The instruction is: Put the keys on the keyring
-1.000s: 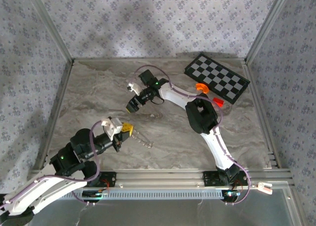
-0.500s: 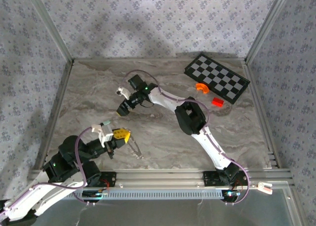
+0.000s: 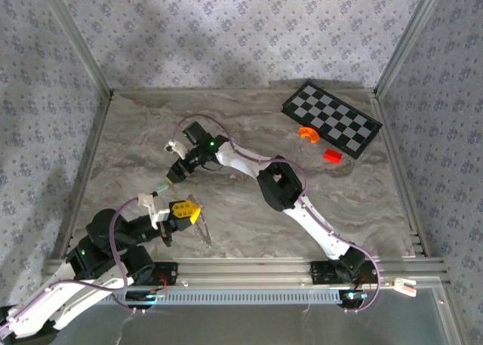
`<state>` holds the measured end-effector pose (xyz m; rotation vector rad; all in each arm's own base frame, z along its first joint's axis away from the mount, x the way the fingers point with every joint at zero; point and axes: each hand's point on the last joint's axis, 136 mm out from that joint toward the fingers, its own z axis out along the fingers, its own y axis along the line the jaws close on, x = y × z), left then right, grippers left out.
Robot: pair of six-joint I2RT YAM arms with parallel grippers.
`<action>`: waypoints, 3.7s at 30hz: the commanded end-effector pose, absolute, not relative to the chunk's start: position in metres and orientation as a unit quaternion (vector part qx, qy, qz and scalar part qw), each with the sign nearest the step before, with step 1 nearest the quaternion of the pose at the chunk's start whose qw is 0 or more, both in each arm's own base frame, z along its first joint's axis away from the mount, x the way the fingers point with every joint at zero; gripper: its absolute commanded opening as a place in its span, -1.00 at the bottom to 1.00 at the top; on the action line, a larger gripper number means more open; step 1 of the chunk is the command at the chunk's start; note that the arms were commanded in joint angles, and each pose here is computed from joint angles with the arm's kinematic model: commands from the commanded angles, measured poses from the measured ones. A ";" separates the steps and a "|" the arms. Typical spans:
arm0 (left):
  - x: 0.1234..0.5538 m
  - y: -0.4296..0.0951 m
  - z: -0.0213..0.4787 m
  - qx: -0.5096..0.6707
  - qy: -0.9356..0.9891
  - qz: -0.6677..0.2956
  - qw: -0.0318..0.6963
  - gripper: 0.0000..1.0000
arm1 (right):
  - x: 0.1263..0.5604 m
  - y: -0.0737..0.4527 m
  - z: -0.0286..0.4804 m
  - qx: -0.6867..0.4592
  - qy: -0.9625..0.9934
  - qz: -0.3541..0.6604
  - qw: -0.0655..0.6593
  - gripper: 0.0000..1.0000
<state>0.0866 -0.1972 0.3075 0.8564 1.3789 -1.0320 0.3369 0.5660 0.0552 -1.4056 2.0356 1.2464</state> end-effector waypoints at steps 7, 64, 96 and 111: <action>0.077 -0.192 0.332 0.359 0.546 -0.464 0.598 -1.00 | 0.326 0.576 0.041 -0.502 0.719 0.451 0.168 0.38; 0.077 -0.185 0.334 0.349 0.535 -0.462 0.615 -1.00 | 0.306 0.571 0.030 -0.562 0.703 0.390 0.193 -0.68; 0.088 -0.193 0.329 0.354 0.552 -0.441 0.613 -1.00 | 0.302 0.357 0.033 -0.390 0.832 0.288 0.270 -1.00; 0.112 -0.224 0.320 0.371 0.574 -0.417 0.599 -1.00 | 0.258 0.276 0.027 -0.317 0.873 0.230 0.291 -1.00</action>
